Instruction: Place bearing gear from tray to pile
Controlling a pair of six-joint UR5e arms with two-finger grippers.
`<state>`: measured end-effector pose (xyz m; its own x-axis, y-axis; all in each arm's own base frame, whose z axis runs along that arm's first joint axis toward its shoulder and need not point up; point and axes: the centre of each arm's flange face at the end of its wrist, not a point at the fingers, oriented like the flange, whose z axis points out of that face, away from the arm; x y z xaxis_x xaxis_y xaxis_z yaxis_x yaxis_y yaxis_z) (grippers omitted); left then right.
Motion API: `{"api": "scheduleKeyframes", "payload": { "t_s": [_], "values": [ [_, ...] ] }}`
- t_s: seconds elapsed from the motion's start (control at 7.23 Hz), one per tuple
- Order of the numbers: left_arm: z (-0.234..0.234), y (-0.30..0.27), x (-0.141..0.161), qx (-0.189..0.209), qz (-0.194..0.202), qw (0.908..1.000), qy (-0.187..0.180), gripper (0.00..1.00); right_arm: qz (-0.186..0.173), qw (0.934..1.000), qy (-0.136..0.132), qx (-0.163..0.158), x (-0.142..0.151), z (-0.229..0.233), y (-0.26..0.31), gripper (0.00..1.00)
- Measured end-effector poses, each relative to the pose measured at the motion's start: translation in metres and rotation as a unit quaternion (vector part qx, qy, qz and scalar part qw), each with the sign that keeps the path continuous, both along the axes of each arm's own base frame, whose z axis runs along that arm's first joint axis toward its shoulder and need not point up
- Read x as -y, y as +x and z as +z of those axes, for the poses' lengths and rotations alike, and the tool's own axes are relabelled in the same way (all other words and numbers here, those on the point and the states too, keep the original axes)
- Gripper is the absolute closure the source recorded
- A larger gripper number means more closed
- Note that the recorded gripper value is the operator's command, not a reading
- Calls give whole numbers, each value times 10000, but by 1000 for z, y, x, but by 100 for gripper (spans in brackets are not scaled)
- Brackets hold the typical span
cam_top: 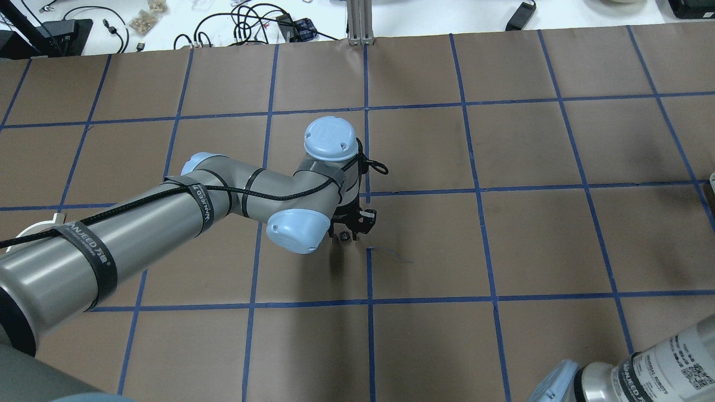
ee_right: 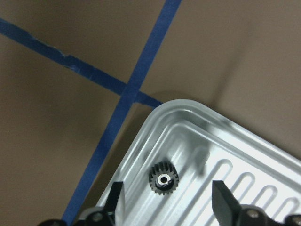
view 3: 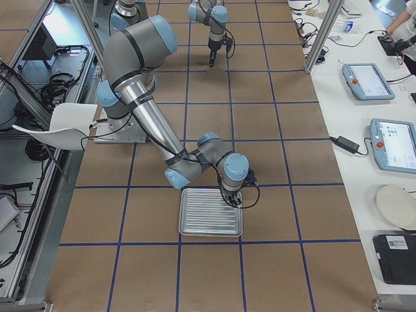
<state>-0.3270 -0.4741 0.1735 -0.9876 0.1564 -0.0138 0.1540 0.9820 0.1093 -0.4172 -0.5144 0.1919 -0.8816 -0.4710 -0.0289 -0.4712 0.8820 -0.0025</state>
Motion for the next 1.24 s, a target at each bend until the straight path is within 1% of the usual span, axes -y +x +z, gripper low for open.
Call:
{"api": "scheduleKeyframes", "payload": {
  "t_s": [0.14, 0.28, 0.55, 0.83, 0.97, 1.11, 1.24],
  "values": [
    [0, 0, 0, 6, 0, 10000, 10, 87, 0, 10000, 5, 18, 0, -2, -1, 31],
    [-1, 0, -1, 10, -3, 10000, 17, 100, -1, 10000, 12, 34, 0, -4, -1, 42],
    [-1, 0, 0, 17, -2, 10000, 35, 100, -1, 10000, 28, 50, 1, -8, -1, 52],
    [8, 3, 6, 7, 15, 10000, -32, 100, -8, 10000, 33, 55, 1, -9, -1, 71],
    [22, 15, 17, 6, 43, 9999, -95, 100, -14, 10000, 40, 66, 0, -10, 0, 87],
    [42, 42, 38, 8, 119, 9999, -109, 100, -22, 10000, 51, 77, 0, -11, 0, 99],
    [63, 79, 61, 19, 182, 9998, -57, 100, -38, 10000, 49, 74, 0, -10, 0, 100]
  ]
}}
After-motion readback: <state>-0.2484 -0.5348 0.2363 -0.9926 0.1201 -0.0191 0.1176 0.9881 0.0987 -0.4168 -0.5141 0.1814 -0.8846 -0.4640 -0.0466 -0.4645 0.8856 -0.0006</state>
